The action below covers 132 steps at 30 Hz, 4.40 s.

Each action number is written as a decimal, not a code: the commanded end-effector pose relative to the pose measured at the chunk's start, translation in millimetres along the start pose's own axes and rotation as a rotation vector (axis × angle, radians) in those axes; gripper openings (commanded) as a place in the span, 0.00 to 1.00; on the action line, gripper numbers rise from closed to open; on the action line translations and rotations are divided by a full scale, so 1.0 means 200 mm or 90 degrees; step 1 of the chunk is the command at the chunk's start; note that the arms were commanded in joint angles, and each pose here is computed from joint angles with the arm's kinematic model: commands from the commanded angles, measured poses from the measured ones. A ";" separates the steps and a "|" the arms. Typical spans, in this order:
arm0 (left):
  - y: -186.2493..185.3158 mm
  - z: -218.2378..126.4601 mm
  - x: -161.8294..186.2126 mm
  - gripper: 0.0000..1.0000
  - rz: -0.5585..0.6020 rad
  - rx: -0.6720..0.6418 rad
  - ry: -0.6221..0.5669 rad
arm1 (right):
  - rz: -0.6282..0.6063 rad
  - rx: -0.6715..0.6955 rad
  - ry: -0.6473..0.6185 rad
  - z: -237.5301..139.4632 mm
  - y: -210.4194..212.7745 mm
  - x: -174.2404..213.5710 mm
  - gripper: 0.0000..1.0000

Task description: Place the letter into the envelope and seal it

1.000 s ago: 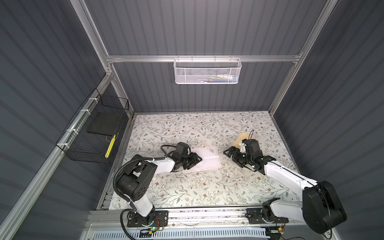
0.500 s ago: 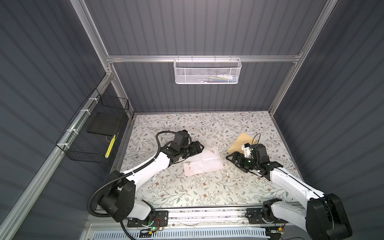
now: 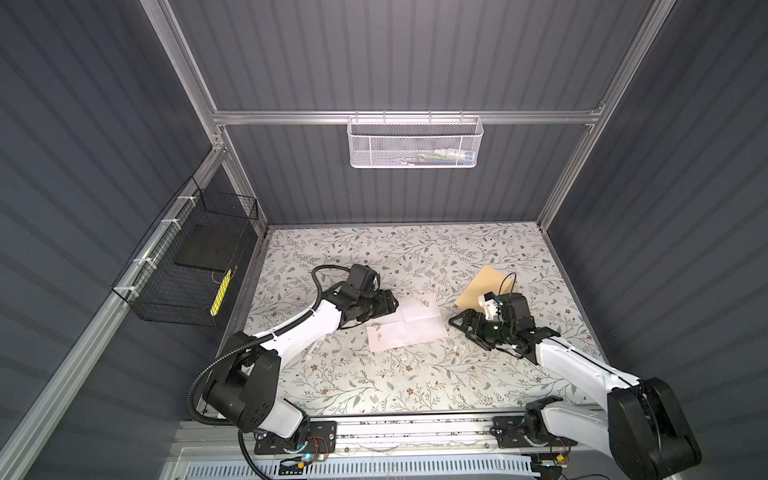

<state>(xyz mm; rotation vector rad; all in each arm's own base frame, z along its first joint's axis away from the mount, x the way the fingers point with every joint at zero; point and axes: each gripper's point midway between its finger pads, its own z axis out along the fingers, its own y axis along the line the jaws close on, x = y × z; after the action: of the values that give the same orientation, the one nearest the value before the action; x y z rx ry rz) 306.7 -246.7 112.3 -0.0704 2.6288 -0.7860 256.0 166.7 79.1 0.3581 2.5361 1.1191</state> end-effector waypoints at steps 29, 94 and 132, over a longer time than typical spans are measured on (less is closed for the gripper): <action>0.38 0.19 0.26 0.36 0.016 -0.127 0.099 | 0.013 0.019 0.027 0.20 0.01 0.09 0.84; 0.34 0.27 0.36 0.08 0.056 -0.058 0.116 | -0.208 0.080 0.017 0.24 0.21 0.13 0.08; 0.26 0.22 0.33 0.07 0.110 -0.020 0.088 | -0.284 0.002 0.129 0.55 0.50 0.37 0.28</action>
<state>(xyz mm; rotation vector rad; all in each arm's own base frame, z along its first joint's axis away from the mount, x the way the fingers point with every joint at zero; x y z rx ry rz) 271.3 -235.9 23.5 0.1578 2.7374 -0.7038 238.5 320.3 62.3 -0.3296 2.6411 0.9563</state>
